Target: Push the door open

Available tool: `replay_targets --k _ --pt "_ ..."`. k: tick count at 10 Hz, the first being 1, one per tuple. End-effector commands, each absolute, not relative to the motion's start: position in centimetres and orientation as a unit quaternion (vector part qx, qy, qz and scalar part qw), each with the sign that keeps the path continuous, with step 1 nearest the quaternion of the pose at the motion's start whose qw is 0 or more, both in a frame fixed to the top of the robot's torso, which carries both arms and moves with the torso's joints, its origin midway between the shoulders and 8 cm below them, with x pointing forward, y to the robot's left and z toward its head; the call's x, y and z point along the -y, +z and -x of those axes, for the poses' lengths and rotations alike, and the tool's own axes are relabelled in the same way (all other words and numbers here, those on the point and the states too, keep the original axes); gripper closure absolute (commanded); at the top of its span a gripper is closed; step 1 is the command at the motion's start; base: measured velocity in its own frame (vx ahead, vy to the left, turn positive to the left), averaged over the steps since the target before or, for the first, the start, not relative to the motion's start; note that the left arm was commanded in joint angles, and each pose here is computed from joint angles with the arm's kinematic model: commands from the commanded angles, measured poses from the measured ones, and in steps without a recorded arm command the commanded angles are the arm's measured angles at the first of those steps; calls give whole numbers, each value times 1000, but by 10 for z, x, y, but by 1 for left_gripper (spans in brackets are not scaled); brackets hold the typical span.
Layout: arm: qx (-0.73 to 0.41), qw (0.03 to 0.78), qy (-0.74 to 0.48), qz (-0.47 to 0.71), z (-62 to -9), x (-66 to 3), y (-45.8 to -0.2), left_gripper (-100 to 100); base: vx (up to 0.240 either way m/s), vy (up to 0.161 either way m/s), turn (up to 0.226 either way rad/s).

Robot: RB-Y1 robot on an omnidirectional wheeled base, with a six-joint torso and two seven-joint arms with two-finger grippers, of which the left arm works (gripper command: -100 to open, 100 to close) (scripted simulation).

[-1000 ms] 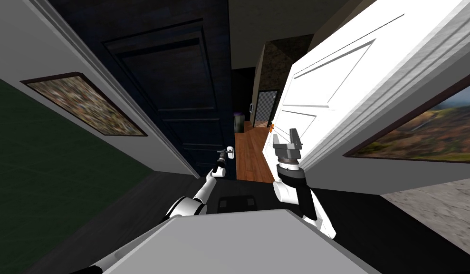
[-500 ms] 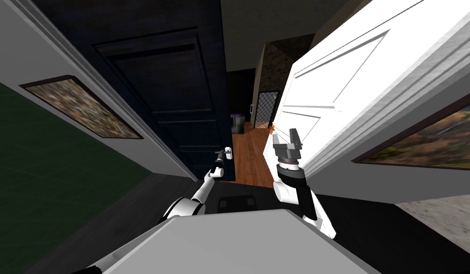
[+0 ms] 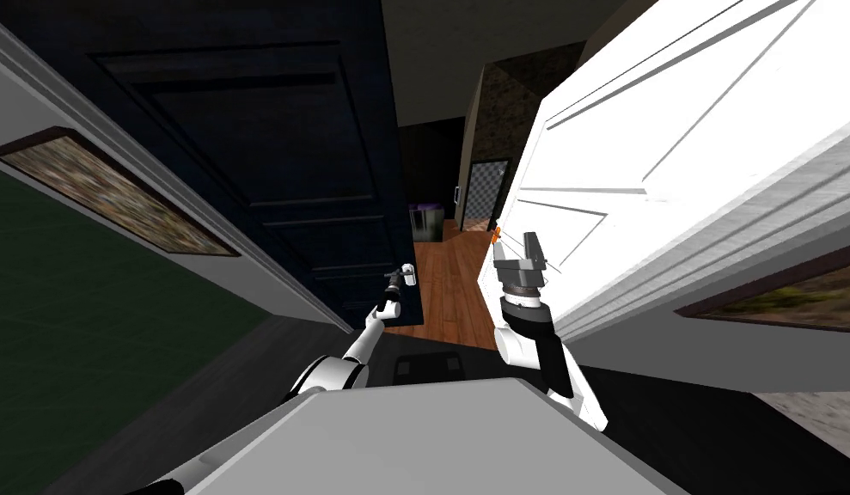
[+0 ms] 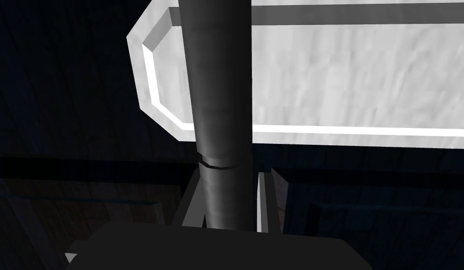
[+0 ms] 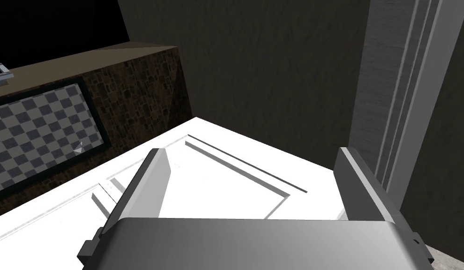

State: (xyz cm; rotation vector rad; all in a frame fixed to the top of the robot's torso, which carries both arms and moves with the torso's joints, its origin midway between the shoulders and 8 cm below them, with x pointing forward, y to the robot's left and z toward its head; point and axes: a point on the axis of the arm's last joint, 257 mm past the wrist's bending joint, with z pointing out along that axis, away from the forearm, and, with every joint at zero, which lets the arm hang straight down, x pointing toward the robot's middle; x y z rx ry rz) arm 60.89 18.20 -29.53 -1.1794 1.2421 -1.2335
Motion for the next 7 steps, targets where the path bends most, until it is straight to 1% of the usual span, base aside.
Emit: replay_targets --k 1,2,5,7 --pt "-503 508 -498 491 -612 -209 -291 100 151 -95 49" --pt "-499 512 -494 495 -613 -218 -291 100 177 -124 84" --pt "-493 517 -488 501 -613 -231 -291 100 124 -86 47" --pt "-484 524 -481 510 -613 -247 -290 100 144 -121 79"
